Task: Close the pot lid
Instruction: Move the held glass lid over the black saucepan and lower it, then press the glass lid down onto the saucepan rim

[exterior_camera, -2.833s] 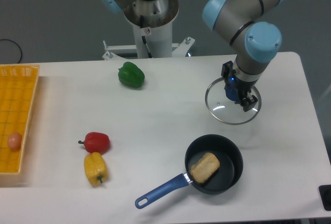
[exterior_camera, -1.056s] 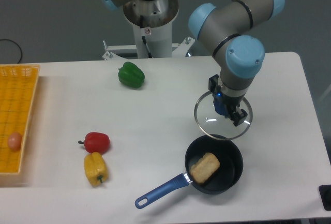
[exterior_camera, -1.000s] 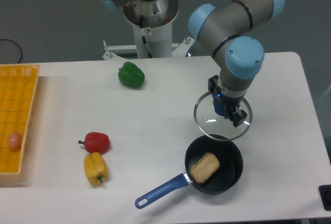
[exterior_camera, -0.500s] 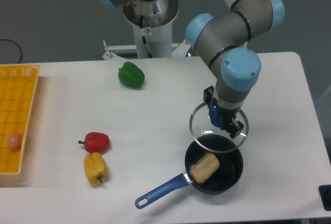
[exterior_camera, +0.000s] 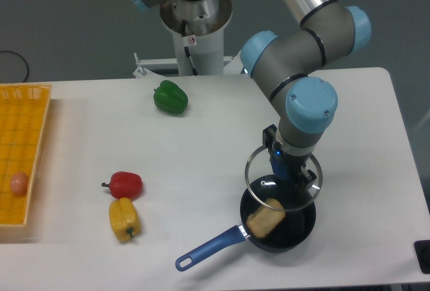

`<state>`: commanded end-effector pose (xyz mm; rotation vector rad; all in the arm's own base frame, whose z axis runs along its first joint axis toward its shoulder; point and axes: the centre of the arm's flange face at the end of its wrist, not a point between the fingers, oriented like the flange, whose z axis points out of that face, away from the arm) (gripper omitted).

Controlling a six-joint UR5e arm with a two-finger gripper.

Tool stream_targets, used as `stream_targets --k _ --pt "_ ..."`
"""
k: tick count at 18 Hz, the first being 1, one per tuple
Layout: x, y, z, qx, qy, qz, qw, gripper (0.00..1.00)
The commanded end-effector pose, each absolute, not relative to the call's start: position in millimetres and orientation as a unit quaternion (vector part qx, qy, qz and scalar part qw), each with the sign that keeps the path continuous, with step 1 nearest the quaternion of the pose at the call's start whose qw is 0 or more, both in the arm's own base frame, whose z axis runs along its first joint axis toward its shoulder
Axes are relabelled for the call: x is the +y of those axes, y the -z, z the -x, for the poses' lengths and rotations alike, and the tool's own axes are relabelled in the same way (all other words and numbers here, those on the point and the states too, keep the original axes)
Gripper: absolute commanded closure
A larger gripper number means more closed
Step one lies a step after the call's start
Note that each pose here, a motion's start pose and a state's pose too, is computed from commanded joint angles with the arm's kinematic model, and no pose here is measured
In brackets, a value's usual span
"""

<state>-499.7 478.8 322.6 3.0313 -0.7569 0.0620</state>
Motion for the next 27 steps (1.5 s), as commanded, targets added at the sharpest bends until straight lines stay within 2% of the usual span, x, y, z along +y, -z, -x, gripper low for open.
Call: stream_targets --k 10,16,27 --pt "494.5 -318.1 506.6 -0.243 -0.009 -0.97 0.005 0.42" --pt "510.3 -299.1 509.1 -0.235 0.008 -0.972 -0.001 0.42" --pt "520.3 -296.5 500.6 -0.233 0.009 -0.973 -0.001 0.42"
